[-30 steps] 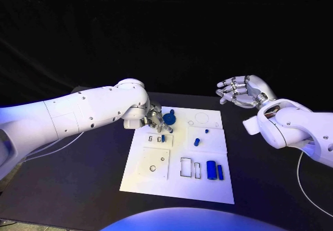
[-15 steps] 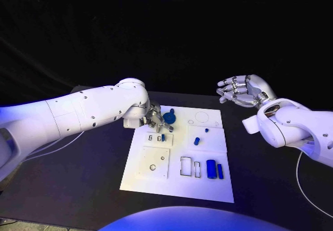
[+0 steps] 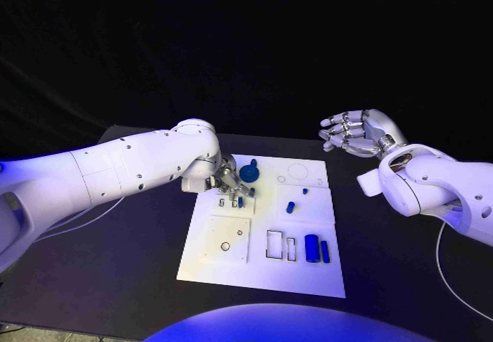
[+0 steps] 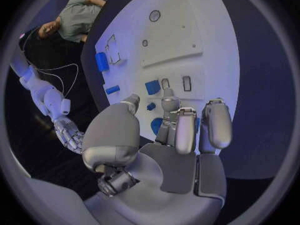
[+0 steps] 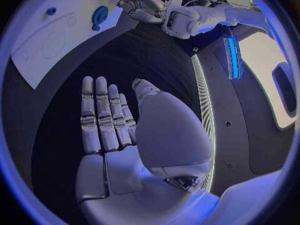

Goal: Assemble the parts on the task board

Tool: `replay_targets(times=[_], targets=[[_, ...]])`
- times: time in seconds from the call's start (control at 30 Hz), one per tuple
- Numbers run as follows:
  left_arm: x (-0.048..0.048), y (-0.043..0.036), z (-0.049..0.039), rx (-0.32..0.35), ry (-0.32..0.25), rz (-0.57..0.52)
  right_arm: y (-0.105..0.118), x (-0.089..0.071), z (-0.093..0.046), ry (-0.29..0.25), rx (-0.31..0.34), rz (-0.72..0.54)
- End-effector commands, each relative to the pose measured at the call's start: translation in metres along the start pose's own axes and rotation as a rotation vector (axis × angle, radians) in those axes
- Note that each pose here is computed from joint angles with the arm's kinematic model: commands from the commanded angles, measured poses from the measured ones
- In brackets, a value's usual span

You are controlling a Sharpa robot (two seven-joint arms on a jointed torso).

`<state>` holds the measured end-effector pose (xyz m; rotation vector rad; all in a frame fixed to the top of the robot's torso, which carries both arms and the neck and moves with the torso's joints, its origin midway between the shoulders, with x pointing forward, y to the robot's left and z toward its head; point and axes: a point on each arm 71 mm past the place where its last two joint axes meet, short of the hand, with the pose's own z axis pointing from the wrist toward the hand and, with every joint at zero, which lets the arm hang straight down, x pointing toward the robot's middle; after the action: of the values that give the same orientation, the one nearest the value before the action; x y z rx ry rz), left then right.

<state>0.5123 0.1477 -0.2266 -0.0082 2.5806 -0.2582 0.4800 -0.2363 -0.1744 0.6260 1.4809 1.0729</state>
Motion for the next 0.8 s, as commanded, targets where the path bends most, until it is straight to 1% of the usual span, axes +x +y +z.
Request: replay_targets(times=[0.03,0.6,0.8], targets=[[0.0029,-0.0016,0.0008,0.001,0.027,0.009,-0.0005,0.0015,0.0001,0.014,0.000,0.003],[0.0049,-0.0041,0.0012,0.020,0.036,-0.010,-0.0015,0.0038,0.0011,0.021,0.009,0.004],[0.0046,-0.0057,0.0013,0.028,0.030,-0.022,-0.0016,0.0044,0.0014,0.022,0.010,0.004]])
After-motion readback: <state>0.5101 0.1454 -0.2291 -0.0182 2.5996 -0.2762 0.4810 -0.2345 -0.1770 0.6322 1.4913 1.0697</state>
